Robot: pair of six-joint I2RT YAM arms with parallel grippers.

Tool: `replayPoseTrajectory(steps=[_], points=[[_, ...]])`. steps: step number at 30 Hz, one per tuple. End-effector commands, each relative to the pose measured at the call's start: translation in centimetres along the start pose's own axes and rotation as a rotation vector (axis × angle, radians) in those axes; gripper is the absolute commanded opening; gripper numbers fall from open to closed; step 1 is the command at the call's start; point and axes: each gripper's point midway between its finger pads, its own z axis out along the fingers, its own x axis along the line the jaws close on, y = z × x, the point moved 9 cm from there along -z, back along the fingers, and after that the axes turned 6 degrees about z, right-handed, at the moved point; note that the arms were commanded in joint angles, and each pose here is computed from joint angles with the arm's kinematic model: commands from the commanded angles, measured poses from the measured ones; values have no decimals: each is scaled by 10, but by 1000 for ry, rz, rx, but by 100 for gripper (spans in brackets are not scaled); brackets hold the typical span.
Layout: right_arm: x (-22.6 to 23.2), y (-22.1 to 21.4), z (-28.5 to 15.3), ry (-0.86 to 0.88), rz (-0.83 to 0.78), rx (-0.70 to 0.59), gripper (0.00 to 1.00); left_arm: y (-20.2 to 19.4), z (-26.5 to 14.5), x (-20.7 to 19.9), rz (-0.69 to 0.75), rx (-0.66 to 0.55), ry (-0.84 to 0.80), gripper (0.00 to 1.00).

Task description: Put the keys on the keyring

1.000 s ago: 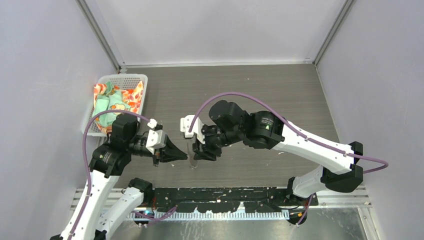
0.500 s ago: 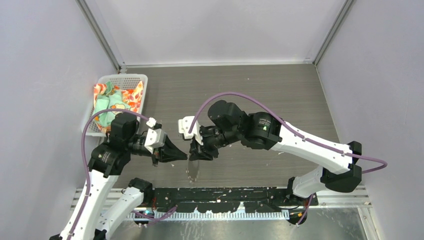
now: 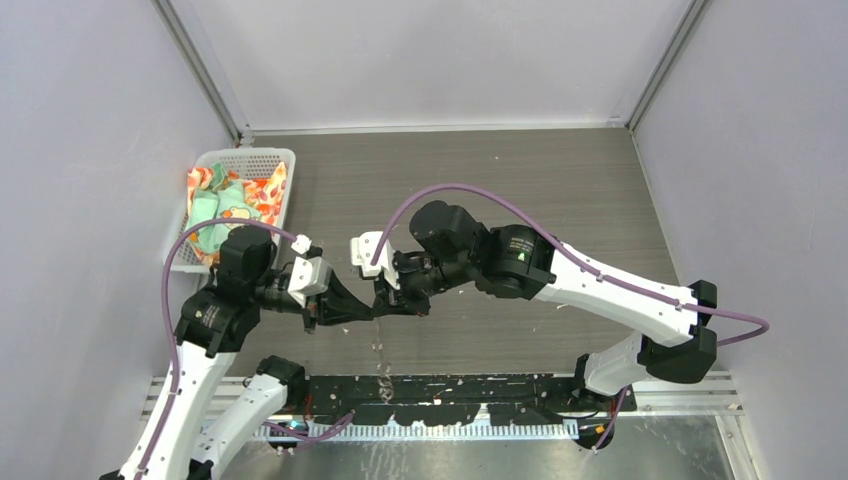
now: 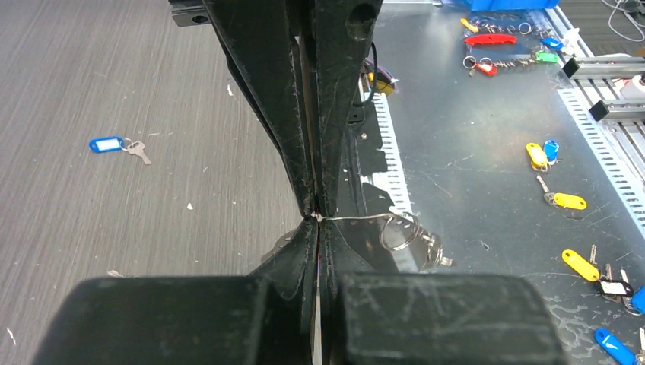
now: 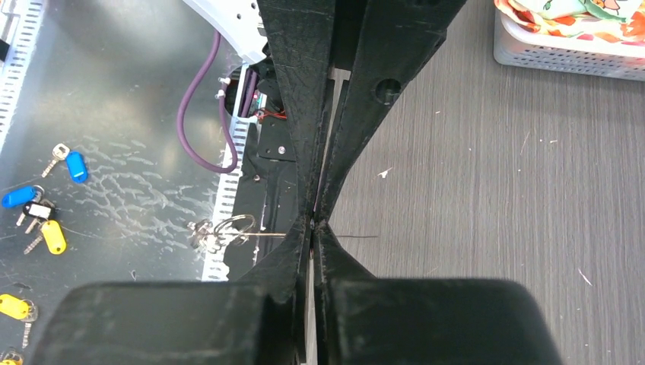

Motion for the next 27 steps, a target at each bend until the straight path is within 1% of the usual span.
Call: replayPoseTrajectory(steps=[1, 2, 8, 14, 16, 18, 19, 20, 21, 22, 24, 27], points=[[-2, 3, 1, -13, -6, -23, 2, 18, -2, -4, 83, -43, -12, 0], [-2, 3, 0, -18, -6, -23, 1, 18, -2, -4, 82, -43, -13, 1], [-3, 5, -5, -69, -1, -51, 1, 18, -2, -4, 82, -48, -16, 0], [0, 10, -18, -127, 16, -210, 1, 19, -2, -3, 78, -54, -7, 0], [1, 8, -19, -128, 23, -231, 1, 19, -2, -2, 74, -55, -1, 1], [4, 6, -20, -110, 30, -216, 1, 20, -2, -3, 75, -56, 2, 0], [4, 5, -21, -103, 30, -207, 9, 20, -2, -3, 76, -57, 2, 1], [6, 3, -21, -92, 36, -187, 21, 20, -2, -3, 76, -58, 2, 1], [7, 2, -22, -81, 38, -176, 29, 20, -2, -3, 77, -59, 1, 1], [8, 1, -22, -77, 40, -164, 33, 19, -2, -4, 74, -59, -2, 1], [8, 1, -24, -76, 39, -154, 38, 20, -2, -4, 72, -60, -4, 1], [8, 2, -25, -80, 31, -156, 37, 20, -2, -4, 73, -61, -4, 0]])
